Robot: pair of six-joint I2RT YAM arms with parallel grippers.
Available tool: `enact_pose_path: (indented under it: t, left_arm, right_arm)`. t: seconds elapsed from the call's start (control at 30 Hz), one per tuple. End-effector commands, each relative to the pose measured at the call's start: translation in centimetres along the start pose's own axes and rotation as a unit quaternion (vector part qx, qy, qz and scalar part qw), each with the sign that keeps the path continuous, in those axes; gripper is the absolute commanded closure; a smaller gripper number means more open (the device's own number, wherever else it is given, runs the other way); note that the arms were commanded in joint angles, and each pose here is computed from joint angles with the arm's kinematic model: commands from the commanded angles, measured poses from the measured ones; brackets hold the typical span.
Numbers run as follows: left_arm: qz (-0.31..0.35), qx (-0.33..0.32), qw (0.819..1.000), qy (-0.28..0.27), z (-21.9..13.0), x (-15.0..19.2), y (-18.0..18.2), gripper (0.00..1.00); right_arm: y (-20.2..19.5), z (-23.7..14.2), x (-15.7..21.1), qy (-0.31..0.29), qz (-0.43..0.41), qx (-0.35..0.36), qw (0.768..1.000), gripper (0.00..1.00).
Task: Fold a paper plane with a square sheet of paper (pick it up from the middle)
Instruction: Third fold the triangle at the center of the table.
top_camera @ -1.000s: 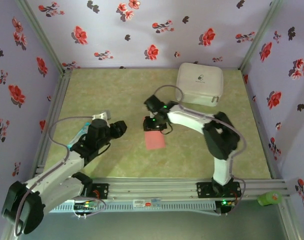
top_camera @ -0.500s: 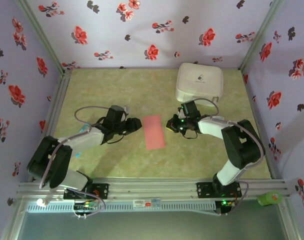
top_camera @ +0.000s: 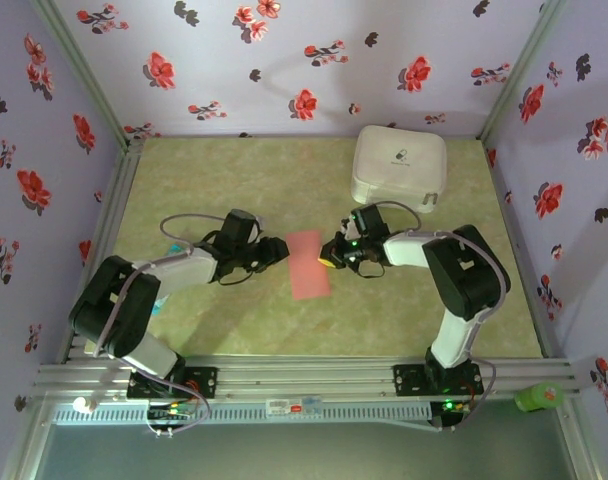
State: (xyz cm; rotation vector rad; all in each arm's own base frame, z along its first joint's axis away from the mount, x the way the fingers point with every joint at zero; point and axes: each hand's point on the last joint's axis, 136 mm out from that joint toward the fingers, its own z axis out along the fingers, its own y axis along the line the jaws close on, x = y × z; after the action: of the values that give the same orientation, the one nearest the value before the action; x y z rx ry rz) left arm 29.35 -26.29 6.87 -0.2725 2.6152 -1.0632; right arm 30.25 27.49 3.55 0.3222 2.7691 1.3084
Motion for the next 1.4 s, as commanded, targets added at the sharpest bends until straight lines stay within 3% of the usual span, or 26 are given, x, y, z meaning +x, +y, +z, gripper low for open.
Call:
enact_pose_path:
  t: [0.0, 0.3, 0.7, 1.1, 1.37]
  left_arm:
    - [-0.004, 0.005, 1.000, 0.011, 0.4, 0.2, -0.6, 0.59]
    - [-0.009, 0.006, 0.999, 0.036, 1.7, 1.0, -0.2, 0.59]
    - [-0.012, 0.010, 0.998, 0.068, 3.7, 2.3, -0.8, 0.65]
    - [-0.012, -0.052, 0.997, 0.061, 3.3, 2.5, 1.3, 0.64]
    - [-0.004, -0.019, 0.997, 0.081, 4.3, 2.9, 0.2, 0.66]
  right_arm:
    - [-1.6, 0.5, 0.7, 0.019, -0.003, 0.033, 0.999, 0.98]
    - [-5.8, 0.8, 2.0, 0.020, 0.021, 0.086, 0.996, 0.97]
    - [-6.0, 0.7, 2.0, 0.017, 0.024, 0.092, 0.995, 0.95]
    - [-6.1, 0.6, 1.9, 0.016, 0.024, 0.097, 0.995, 0.95]
    - [-6.0, 0.7, 1.8, 0.017, 0.024, 0.096, 0.995, 0.95]
